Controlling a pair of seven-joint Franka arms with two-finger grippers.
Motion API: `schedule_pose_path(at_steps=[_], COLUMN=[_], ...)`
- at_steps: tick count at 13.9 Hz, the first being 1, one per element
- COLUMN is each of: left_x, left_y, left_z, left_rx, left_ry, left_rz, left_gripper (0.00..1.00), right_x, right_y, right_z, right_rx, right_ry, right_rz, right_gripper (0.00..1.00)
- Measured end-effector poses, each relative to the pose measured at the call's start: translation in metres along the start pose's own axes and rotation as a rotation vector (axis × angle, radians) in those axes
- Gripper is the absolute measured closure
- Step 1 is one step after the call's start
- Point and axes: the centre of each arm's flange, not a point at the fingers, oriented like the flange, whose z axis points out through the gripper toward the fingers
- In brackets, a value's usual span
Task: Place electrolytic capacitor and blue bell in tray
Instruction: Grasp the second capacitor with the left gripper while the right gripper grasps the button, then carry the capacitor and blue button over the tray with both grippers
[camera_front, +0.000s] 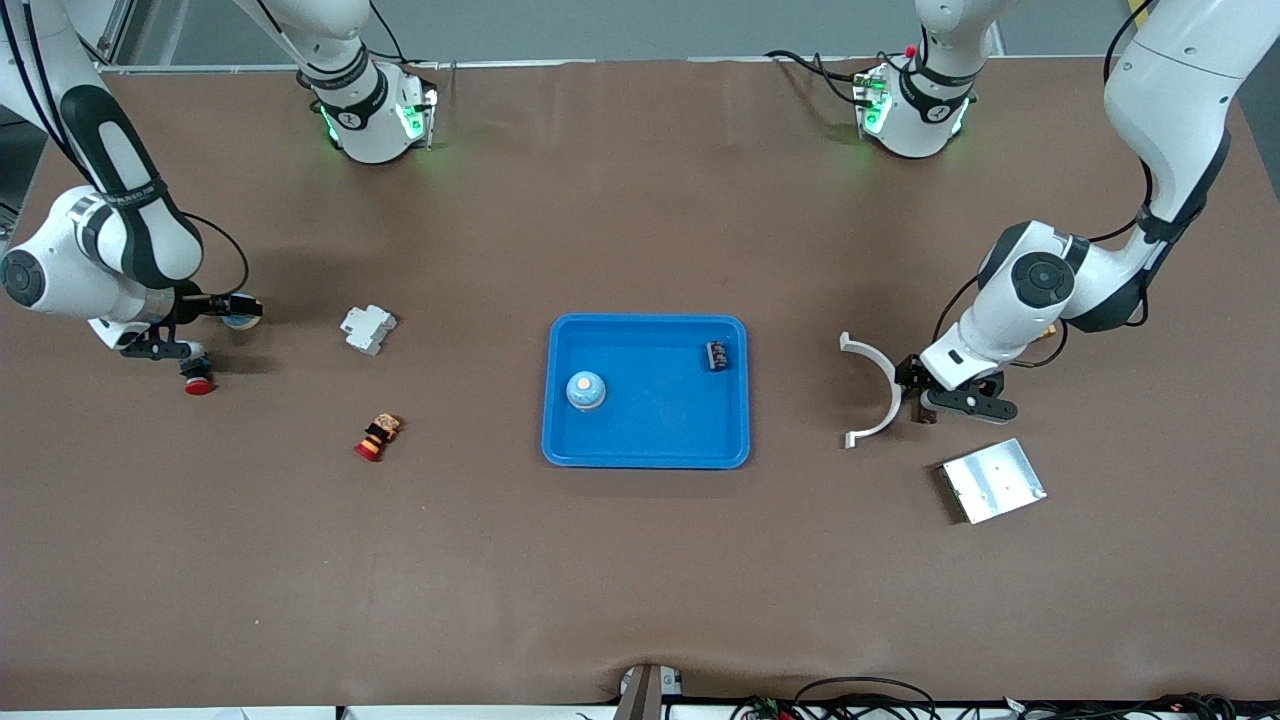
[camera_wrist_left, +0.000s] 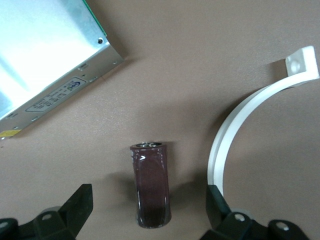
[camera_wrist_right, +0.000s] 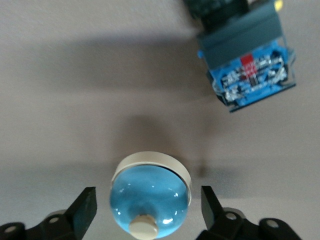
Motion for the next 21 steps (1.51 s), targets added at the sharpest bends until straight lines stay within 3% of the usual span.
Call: schedule_pose_path(at_steps=[2,6,8,11,12,18,21], left_x=[0.001,0.005,0.006,0.007,0.008,0.017,0.037], left_y=[-0.002,-0.003,-0.004,-0.005,-0.005,-0.013,0.015], left_z=[0.001,0.009,0.01,0.009,0.009,-0.008,-0.034], left_rx=[-0.003,-0.018,-0.02,-0.019,-0.017,0.028,0.025], left_ry=[0.001,0.0,0.001,0.004,0.006,-0.004,-0.024], left_rz=[-0.004,-0.013,-0.015,-0.016,-0.013,-0.01,-0.054], left_gripper=[0.0,0.11,0.33,0.66,0.7,0.7,0.7], right_x=[-0.001,0.005,0.018,0.044,0.054,0.09,0.083], right_y=[0.007,-0.003,-0.004,-0.017,-0.029,-0.203,-0.327], right_z=[0.002,-0.015,-0.049,-0.11,-0.125,-0.15,-0.166], right_rx=[0.008,0.051,0.076,0.06,0.047,0.066,0.038], right_ry=[-0.005,-0.093,-0.115,-0.075,-0.058,0.002,0.032], right_rz=[0.013,-0.001,-0.002,-0.038,-0.062,-0.246,-0.19], right_gripper=[0.32,0.33,0.33,0.33,0.33,0.33,0.33])
